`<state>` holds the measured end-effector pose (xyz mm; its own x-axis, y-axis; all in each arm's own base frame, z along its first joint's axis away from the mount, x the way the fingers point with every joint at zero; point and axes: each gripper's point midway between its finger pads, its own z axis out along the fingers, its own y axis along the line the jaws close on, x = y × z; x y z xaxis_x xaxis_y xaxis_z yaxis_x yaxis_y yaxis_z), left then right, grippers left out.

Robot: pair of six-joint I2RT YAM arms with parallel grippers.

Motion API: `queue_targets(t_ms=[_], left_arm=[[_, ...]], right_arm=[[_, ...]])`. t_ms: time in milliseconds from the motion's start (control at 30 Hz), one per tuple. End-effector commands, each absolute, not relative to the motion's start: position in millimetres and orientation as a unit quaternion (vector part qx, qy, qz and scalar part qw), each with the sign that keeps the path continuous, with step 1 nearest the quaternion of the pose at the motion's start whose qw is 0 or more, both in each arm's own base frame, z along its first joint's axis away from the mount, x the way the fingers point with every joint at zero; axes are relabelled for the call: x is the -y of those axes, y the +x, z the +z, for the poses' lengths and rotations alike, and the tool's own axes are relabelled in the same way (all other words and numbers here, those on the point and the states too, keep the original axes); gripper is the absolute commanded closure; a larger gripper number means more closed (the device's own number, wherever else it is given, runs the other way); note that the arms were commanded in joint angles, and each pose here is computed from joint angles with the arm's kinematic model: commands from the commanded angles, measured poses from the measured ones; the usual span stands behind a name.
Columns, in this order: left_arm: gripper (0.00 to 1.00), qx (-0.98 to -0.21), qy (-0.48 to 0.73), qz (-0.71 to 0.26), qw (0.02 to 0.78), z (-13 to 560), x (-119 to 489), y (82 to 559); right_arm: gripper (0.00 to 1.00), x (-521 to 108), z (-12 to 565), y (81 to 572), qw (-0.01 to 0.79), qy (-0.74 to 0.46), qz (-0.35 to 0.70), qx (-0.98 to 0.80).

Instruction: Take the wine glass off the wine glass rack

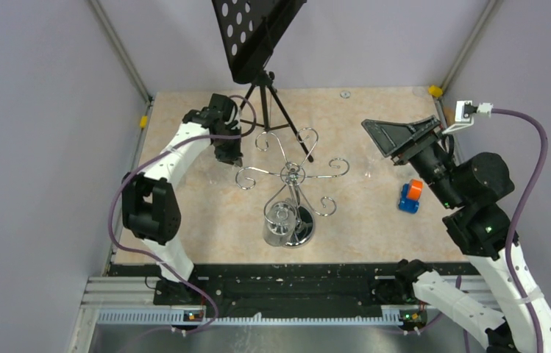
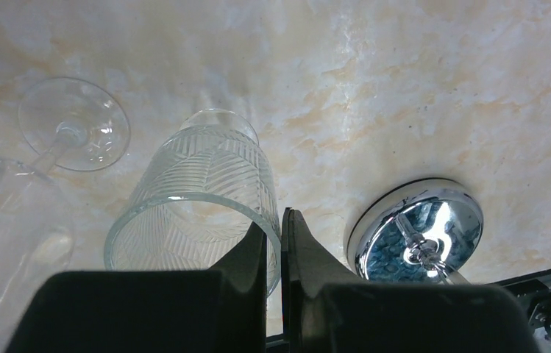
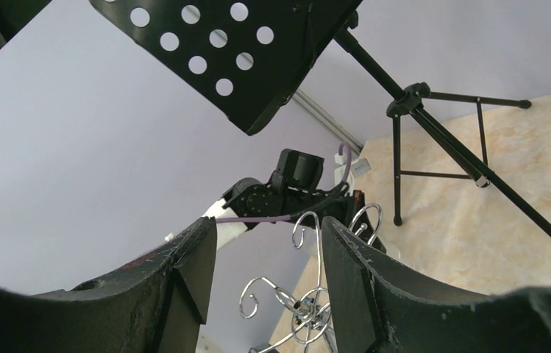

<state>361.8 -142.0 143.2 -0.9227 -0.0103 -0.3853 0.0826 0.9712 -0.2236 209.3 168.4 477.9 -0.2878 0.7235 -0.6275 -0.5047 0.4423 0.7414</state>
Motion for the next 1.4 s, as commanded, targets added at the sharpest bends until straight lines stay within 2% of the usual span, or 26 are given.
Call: queue_targets(t_ms=[0,133,367,600,767,900,1000,1133,1200,1300,1367], left_arm=[[1.00,-0.965,0.009,-0.141,0.221,153,152,383],[1.00,-0.969,0.003,-0.136,0.207,141,152,384],[0.81,-0.972,0.001,-0.125,0.201,135,148,383],[0.65,-0.963,0.003,-0.128,0.236,160,146,385],[0.59,-0.955,0.005,-0.138,0.262,186,143,379],[0.56,-0.942,0.000,-0.149,0.301,219,137,372],[0.52,-0.927,-0.006,-0.157,0.340,245,132,366],[0.43,-0.898,-0.017,-0.167,0.407,279,125,359],[0.37,-0.886,-0.023,-0.173,0.429,291,121,354],[0.23,-0.876,-0.029,-0.179,0.447,301,118,348],[0.20,-0.873,-0.030,-0.181,0.453,304,116,346]], right_arm=[[0.45,-161,485,203,0.605,0.088,0.515,-0.600],[0.45,-160,484,203,0.606,0.089,0.512,-0.602],[0.45,-160,482,203,0.604,0.089,0.512,-0.604],[0.44,-162,479,203,0.599,0.089,0.513,-0.608],[0.42,-166,472,200,0.592,0.071,0.508,-0.622],[0.38,-179,472,189,0.585,0.004,0.509,-0.631],[0.37,-199,467,178,0.560,-0.083,0.512,-0.646],[0.38,-231,452,156,0.475,-0.180,0.562,-0.653],[0.41,-240,444,154,0.441,-0.188,0.581,-0.658],[0.47,-247,435,158,0.424,-0.175,0.577,-0.676],[0.49,-254,432,157,0.413,-0.179,0.571,-0.686]])
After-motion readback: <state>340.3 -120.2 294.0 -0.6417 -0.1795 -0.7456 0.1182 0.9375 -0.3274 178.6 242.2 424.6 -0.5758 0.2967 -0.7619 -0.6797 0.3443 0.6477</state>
